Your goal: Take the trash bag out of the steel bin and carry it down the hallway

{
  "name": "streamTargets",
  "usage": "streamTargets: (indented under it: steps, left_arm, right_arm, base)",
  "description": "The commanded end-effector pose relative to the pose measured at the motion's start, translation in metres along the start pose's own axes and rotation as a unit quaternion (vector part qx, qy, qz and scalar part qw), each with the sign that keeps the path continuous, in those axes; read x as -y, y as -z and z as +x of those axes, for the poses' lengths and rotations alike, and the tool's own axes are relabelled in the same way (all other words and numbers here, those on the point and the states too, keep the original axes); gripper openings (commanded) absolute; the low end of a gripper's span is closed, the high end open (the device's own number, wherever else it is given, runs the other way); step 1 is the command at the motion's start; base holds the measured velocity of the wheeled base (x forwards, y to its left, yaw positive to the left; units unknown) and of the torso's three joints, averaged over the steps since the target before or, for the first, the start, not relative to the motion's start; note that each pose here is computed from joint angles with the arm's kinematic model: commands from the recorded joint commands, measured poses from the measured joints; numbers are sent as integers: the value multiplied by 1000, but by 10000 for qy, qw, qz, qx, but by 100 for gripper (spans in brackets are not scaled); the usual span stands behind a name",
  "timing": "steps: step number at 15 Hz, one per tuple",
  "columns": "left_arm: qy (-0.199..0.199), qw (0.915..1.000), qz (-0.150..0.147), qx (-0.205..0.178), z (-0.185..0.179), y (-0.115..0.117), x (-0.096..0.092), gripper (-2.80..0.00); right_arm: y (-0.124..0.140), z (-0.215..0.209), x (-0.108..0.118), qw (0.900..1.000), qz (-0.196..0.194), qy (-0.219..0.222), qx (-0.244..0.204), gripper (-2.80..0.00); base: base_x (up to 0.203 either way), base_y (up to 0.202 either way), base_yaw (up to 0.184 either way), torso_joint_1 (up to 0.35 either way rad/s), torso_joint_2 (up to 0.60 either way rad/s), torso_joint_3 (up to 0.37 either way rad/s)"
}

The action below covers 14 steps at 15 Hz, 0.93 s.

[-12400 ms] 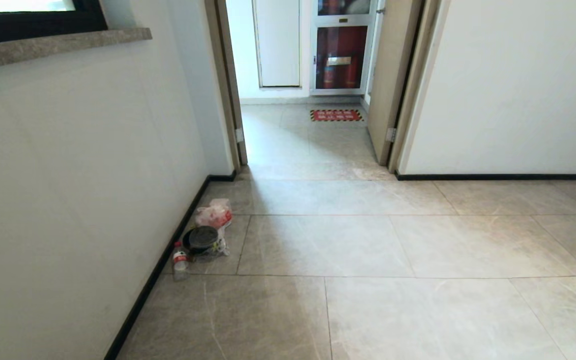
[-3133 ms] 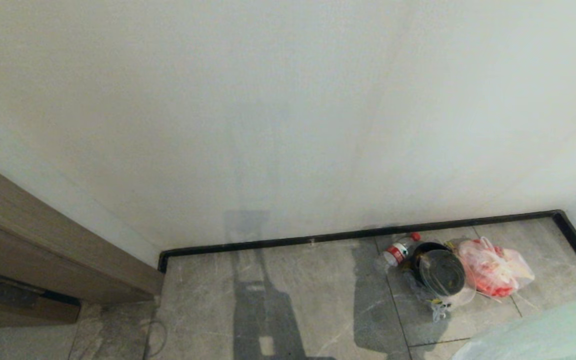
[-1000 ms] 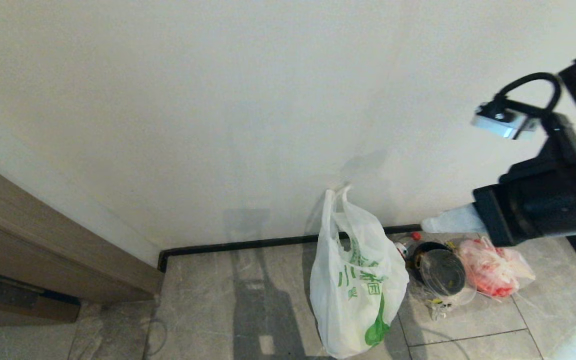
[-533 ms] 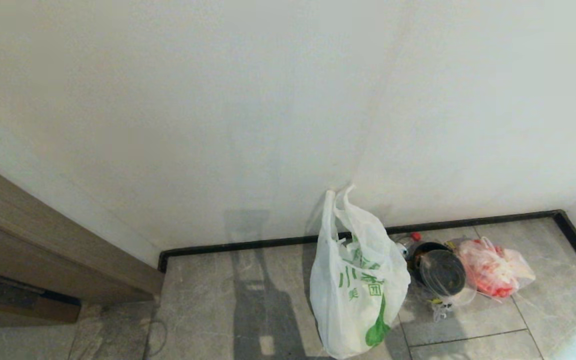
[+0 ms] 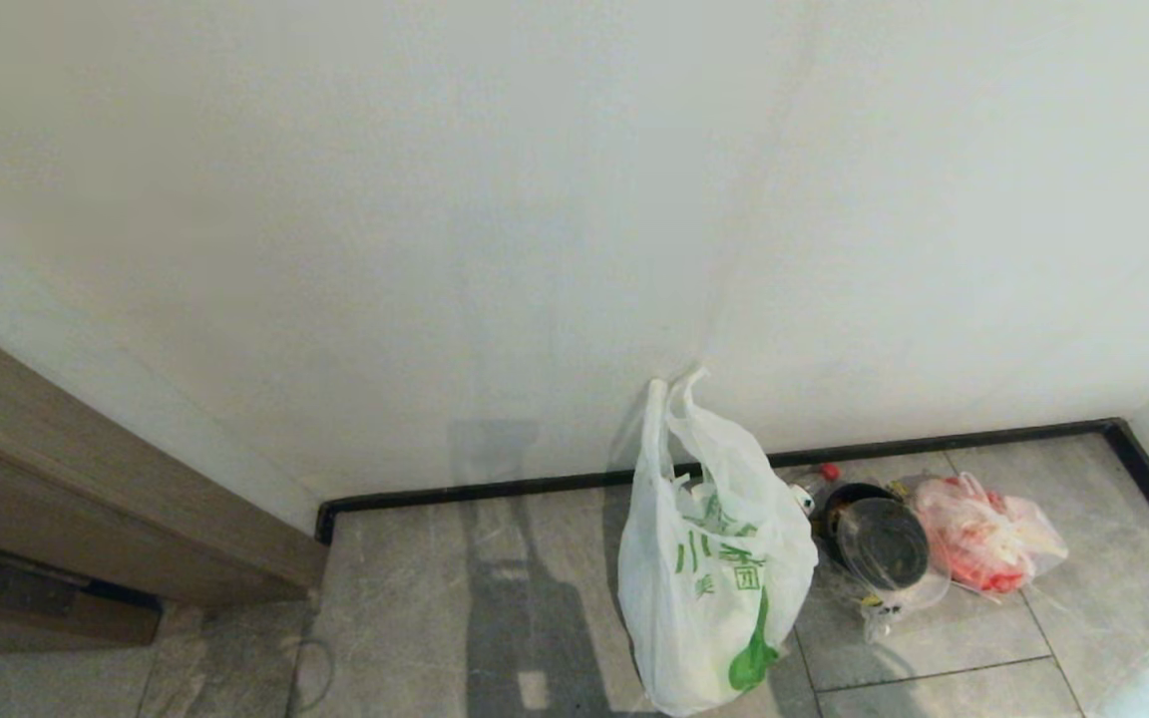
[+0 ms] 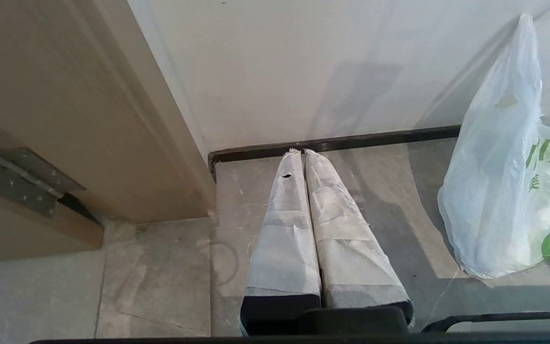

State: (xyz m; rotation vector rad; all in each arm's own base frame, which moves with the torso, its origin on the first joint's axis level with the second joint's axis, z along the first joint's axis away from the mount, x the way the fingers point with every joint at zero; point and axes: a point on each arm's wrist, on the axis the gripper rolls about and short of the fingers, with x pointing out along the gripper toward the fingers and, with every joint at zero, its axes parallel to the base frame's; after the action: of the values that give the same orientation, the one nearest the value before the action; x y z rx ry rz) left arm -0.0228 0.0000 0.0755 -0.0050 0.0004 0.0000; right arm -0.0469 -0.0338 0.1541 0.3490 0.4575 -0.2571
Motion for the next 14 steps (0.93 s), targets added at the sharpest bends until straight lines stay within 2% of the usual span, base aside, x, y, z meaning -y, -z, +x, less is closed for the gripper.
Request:
streamTargets:
  steps: [1,2,4,5,7,8,9,10,11,12,13,14]
  left_arm:
    - [0,10000,-6,-6,0,0,0,-280]
    - [0,10000,-4,-6,0,0,0,-280]
    - [0,10000,-5,-6,0,0,0,-280]
    - [0,10000,-6,2,0,0,0,-280]
    - [0,10000,-5,-6,0,0,0,-280]
    - [0,10000,0,-6,0,0,0,-280]
    - [0,10000,1,-6,0,0,0,-280]
    - [0,10000,2,-6,0,0,0,-280]
    - [0,10000,2,-6,0,0,0,-280]
    - [0,10000,2,-6,0,0,0,-280]
    - [0,10000,-1,-6,0,0,0,-280]
    - [0,10000,2,-6,0,0,0,-280]
  right_arm:
    - [-16,0,-16,9996,181,210,-77,-280]
    - [-17,1,-20,9993,267,272,-46,-280]
    - [1,6,-12,9996,147,238,-66,-280]
    - [8,11,-11,9994,62,316,-148,-280]
    - [15,10,-12,9981,215,580,-70,-280]
    - [25,11,-11,9980,62,634,21,-280]
    - [32,19,-12,9977,-117,628,226,-280]
    - [28,25,-16,9961,-140,512,703,-280]
    - [32,37,-18,9926,-401,480,1037,-280]
    - [33,43,-21,9872,-628,468,1391,-280]
    - [24,44,-27,9790,-793,228,1866,-280]
    - [22,48,-30,9723,-956,62,2133,-280]
  base:
    - [0,0,0,0,0,0]
    - [0,0,0,0,0,0]
    - [0,0,0,0,0,0]
    - [0,0,0,0,0,0]
    - [0,0,0,0,0,0]
    - [0,0,0,0,0,0]
    - [0,0,0,0,0,0]
    - [0,0,0,0,0,0]
    - [0,0,0,0,0,0]
    - [0,0,0,0,0,0]
    - [0,0,0,0,0,0]
    - [0,0,0,0,0,0]
